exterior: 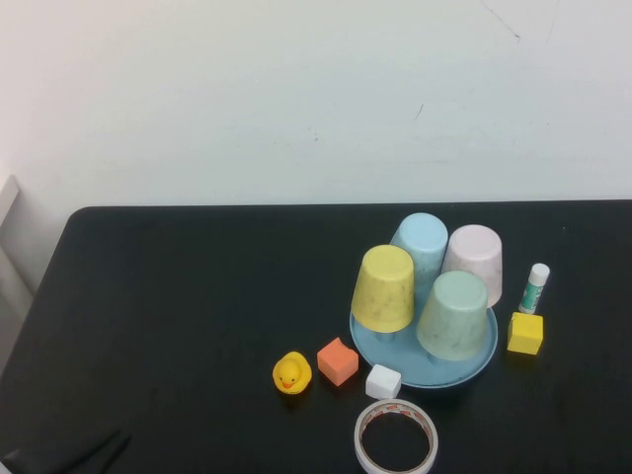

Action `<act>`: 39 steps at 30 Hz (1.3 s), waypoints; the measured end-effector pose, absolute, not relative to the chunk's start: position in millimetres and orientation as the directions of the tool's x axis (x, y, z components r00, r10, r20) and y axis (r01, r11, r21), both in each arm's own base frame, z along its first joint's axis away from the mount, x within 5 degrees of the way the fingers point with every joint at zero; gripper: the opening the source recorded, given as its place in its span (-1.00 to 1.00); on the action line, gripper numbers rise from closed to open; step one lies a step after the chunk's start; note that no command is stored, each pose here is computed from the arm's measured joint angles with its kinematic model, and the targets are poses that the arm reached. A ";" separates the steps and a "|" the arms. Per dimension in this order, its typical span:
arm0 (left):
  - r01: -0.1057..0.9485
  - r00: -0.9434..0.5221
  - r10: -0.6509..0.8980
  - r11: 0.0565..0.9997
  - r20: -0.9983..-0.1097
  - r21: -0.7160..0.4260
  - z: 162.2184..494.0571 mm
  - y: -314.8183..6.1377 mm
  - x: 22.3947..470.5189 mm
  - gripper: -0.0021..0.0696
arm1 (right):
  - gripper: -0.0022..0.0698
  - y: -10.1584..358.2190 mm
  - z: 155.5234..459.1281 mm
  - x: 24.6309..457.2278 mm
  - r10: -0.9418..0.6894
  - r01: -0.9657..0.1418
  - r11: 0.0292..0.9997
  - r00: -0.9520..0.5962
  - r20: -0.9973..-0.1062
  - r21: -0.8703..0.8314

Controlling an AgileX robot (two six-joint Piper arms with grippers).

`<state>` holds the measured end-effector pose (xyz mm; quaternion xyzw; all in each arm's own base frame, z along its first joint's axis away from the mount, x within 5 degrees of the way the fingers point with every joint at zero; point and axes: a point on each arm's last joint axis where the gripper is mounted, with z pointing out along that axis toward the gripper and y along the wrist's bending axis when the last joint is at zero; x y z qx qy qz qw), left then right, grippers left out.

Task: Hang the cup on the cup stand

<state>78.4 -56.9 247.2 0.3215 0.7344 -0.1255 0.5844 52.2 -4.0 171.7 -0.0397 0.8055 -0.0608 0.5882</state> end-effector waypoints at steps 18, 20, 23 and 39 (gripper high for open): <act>0.289 -0.101 0.203 0.943 -0.974 0.166 243.5 -18.9 70.3 -0.95 | -0.94 -3.9 171.7 52.2 -0.136 0.007 0.989 -0.305 -0.943 -0.145; 0.187 -0.088 0.146 0.974 -0.985 0.127 237.2 -11.1 65.5 -0.95 | -0.94 -3.9 171.7 52.2 -0.136 0.007 0.989 -0.305 -0.943 -0.145; 0.060 -0.068 0.066 0.996 -0.995 0.062 224.0 -3.1 60.4 -0.95 | -0.94 -3.9 171.7 52.2 -0.136 0.007 0.989 -0.305 -0.943 -0.145; 0.000 -0.167 -0.044 0.999 -0.985 -0.044 184.8 -0.9 55.0 -0.95 | -0.94 -3.9 171.7 52.2 -0.136 0.007 0.989 -0.305 -0.943 -0.145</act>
